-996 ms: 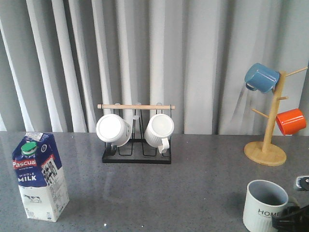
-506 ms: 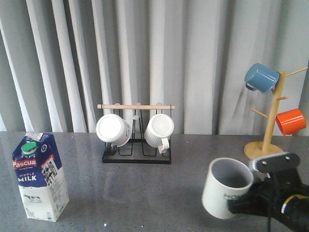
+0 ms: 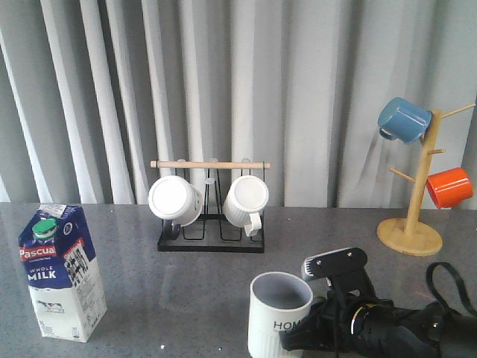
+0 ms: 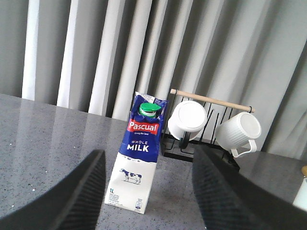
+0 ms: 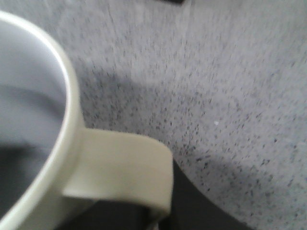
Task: Place milk next to cup
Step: 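Grasp the white HOME mug with the right gripper and slide it toward the table center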
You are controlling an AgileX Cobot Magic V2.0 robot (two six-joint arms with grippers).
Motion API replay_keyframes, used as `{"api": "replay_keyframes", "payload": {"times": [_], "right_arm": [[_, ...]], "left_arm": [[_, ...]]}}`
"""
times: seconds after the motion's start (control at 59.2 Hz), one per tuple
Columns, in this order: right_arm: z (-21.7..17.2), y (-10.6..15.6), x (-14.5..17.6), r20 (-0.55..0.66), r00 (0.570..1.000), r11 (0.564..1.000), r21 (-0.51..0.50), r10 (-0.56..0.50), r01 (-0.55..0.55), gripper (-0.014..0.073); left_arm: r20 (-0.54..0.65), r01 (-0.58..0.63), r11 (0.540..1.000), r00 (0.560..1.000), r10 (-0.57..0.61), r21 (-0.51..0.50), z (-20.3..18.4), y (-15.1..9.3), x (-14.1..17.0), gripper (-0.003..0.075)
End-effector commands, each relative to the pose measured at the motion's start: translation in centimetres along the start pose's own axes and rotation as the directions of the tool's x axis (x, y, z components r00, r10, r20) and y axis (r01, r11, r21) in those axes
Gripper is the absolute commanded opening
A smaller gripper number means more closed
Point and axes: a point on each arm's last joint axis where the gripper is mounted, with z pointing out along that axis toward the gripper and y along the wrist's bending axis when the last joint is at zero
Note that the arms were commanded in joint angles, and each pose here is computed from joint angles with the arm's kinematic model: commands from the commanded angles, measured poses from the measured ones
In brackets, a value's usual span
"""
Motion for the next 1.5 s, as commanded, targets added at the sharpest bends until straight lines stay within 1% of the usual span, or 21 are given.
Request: {"api": "replay_keyframes", "payload": {"times": [0.0,0.118,0.236,0.371,0.49,0.608,0.675,0.827,0.979,1.03,1.131,1.215,1.283,1.367,1.435,1.469,1.485], "right_arm": [[-1.0,0.2,-2.6,0.113,0.994,1.000,-0.010,0.000,0.001,0.0000],[-0.9,0.2,-2.4,0.086,0.996,1.000,-0.007,0.001,-0.001,0.0025],[-0.9,0.1,-1.9,0.035,0.999,1.000,0.000,0.001,-0.001,0.0087],[-0.9,0.1,-1.5,-0.005,1.000,1.000,0.005,0.001,-0.001,0.0211],[-1.0,0.1,-1.5,-0.020,1.000,1.000,0.007,0.008,-0.008,0.0341],[-1.6,0.1,-1.6,-0.033,0.999,1.000,0.010,0.015,-0.015,0.0427],[-2.2,0.1,-1.8,-0.034,0.999,1.000,0.011,0.016,-0.015,0.0440],[-4.0,0.1,-2.2,-0.058,0.998,1.000,0.017,0.015,-0.014,0.0439],[-6.4,0.0,-2.4,-0.112,0.994,0.999,0.028,0.020,-0.017,0.0439],[-7.3,0.0,-2.5,-0.130,0.991,0.999,0.030,0.028,-0.024,0.0437],[-9.7,0.1,-2.6,-0.160,0.987,1.000,0.023,0.006,-0.003,0.0420],[-12.2,0.3,-2.9,-0.142,0.990,1.000,-0.002,-0.025,0.024,0.0365],[-14.2,0.5,-2.8,-0.106,0.993,0.998,-0.027,-0.058,0.055,0.0283],[-16.6,0.6,-1.7,-0.058,0.995,0.996,-0.051,-0.078,0.075,0.0145],[-18.2,0.6,0.0,-0.043,0.994,0.994,-0.060,-0.096,0.094,0.0022],[-18.9,0.5,0.9,-0.035,0.994,0.993,-0.062,-0.100,0.098,-0.0017],[-19.2,0.5,1.6,-0.038,0.994,0.993,-0.062,-0.102,0.099,-0.0015]], "left_arm": [[0.070,0.006,1.000,0.997,-0.008,0.030,0.0,-0.5,-1.4,0.0398],[0.061,0.009,1.000,0.998,-0.011,0.028,0.0,-0.5,-1.3,0.0398],[0.059,0.009,1.000,0.998,-0.011,0.027,0.0,-0.4,-1.3,0.0398],[0.059,0.009,1.000,0.998,-0.011,0.027,0.0,-0.4,-1.3,0.0398],[0.059,0.009,1.000,0.998,-0.011,0.027,0.0,-0.4,-1.3,0.0398],[0.059,0.009,1.000,0.998,-0.011,0.027,0.0,-0.4,-1.3,0.0398],[0.059,0.009,1.000,0.998,-0.011,0.027,0.0,-0.4,-1.3,0.0398],[0.059,0.009,1.000,0.998,-0.011,0.027,0.0,-0.4,-1.3,0.0398],[0.059,0.009,1.000,0.998,-0.011,0.027,0.0,-0.4,-1.3,0.0398],[0.059,0.009,1.000,0.998,-0.011,0.027,0.0,-0.4,-1.3,0.0398],[0.059,0.009,1.000,0.998,-0.011,0.027,0.0,-0.4,-1.3,0.0398],[0.058,0.009,1.000,0.998,-0.011,0.027,0.0,-0.4,-1.3,0.0398],[0.058,0.009,1.000,0.998,-0.011,0.027,0.0,-0.4,-1.3,0.0398],[0.058,0.009,1.000,0.998,-0.011,0.027,0.0,-0.4,-1.3,0.0398],[0.058,0.009,1.000,0.998,-0.011,0.027,0.0,-0.4,-1.3,0.0398],[0.058,0.009,1.000,0.998,-0.011,0.027,0.0,-0.4,-1.3,0.0398],[0.058,0.009,1.000,0.998,-0.011,0.027,0.0,-0.4,-1.3,0.0398]]}}
